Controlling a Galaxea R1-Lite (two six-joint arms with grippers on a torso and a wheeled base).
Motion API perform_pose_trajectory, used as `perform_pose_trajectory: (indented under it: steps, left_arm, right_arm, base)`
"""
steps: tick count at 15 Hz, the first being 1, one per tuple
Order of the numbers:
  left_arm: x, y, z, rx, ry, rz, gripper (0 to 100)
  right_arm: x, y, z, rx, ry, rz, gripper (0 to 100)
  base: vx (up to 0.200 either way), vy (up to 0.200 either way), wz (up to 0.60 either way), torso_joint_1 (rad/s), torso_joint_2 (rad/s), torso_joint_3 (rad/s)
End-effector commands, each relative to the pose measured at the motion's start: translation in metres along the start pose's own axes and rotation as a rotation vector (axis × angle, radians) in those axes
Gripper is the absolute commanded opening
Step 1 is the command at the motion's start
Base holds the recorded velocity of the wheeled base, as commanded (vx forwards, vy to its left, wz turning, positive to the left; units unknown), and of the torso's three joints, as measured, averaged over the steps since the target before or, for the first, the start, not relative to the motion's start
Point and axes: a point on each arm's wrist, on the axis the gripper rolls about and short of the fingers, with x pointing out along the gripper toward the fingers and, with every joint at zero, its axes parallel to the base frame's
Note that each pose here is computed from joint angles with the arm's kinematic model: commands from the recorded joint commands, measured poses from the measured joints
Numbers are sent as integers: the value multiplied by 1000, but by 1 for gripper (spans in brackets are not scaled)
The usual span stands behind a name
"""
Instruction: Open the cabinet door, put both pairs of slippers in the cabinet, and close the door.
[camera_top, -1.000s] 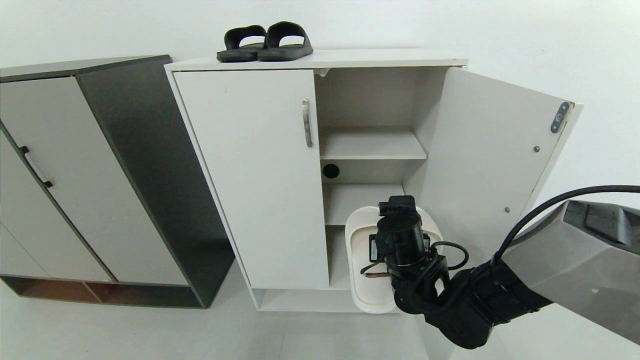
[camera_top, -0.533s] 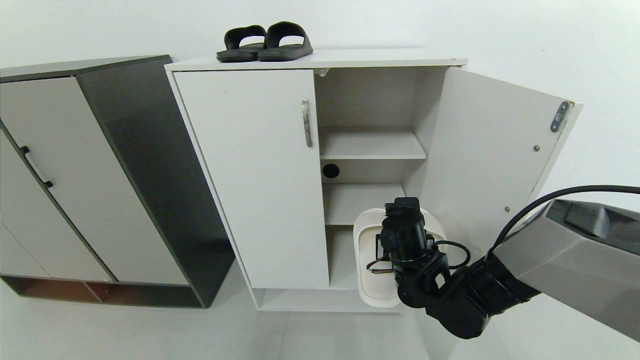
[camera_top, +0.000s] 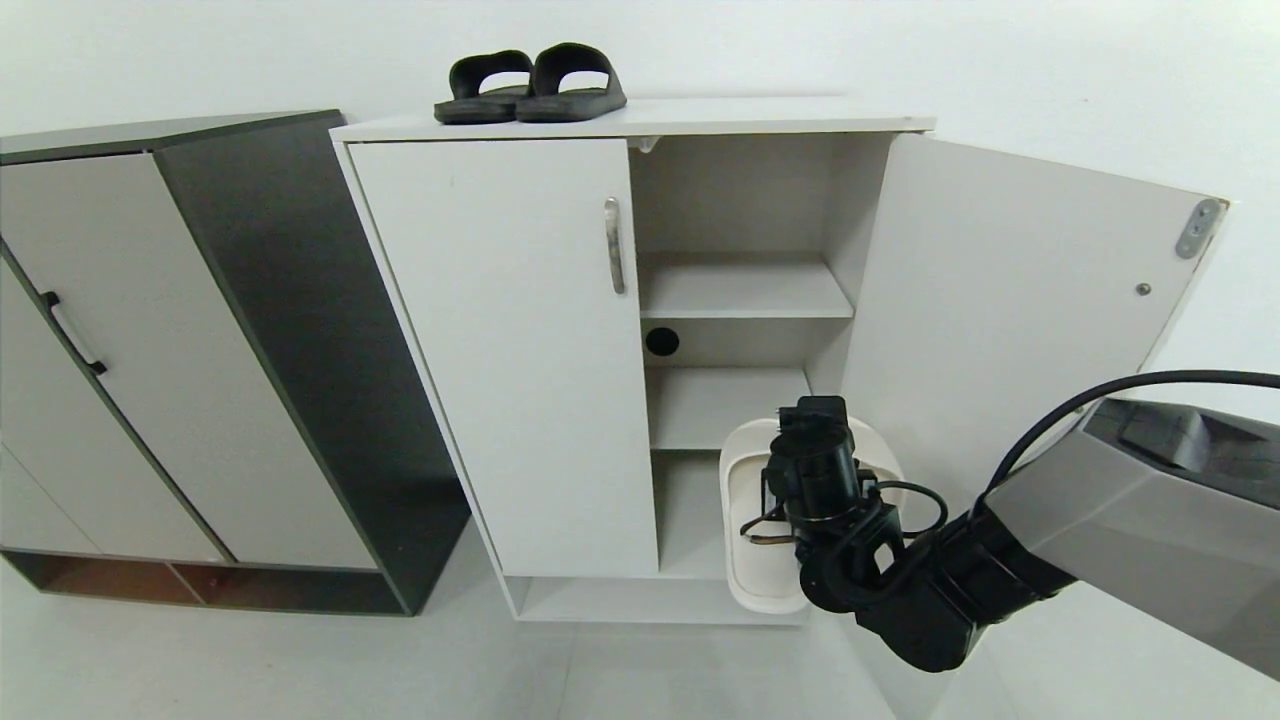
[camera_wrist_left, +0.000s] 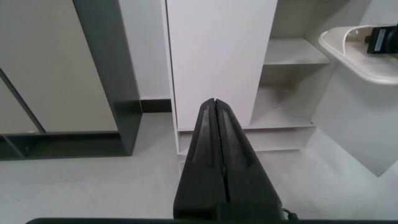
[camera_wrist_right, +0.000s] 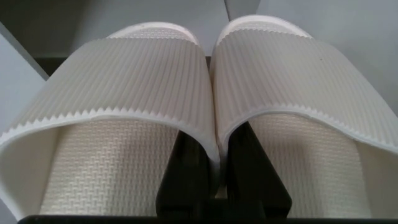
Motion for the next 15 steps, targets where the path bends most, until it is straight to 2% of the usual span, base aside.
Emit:
perform_pose_trajectory:
  steps: [1,6,15]
  left_arm:
    - [0,0,0,0,2,0,0]
    - [0,0,0,0,2,0,0]
    - [0,0,0,0,2,0,0]
  right_arm:
    - [2,-3,3,6,-4,-9,0]
    - [4,-11,13,25,-20,-28,0]
    - [4,-15,10,13,-10,-34,0]
  base:
    - [0,0,0,0,0,0]
    - [0,0,0,0,0,0]
    - [0,0,0,0,0,0]
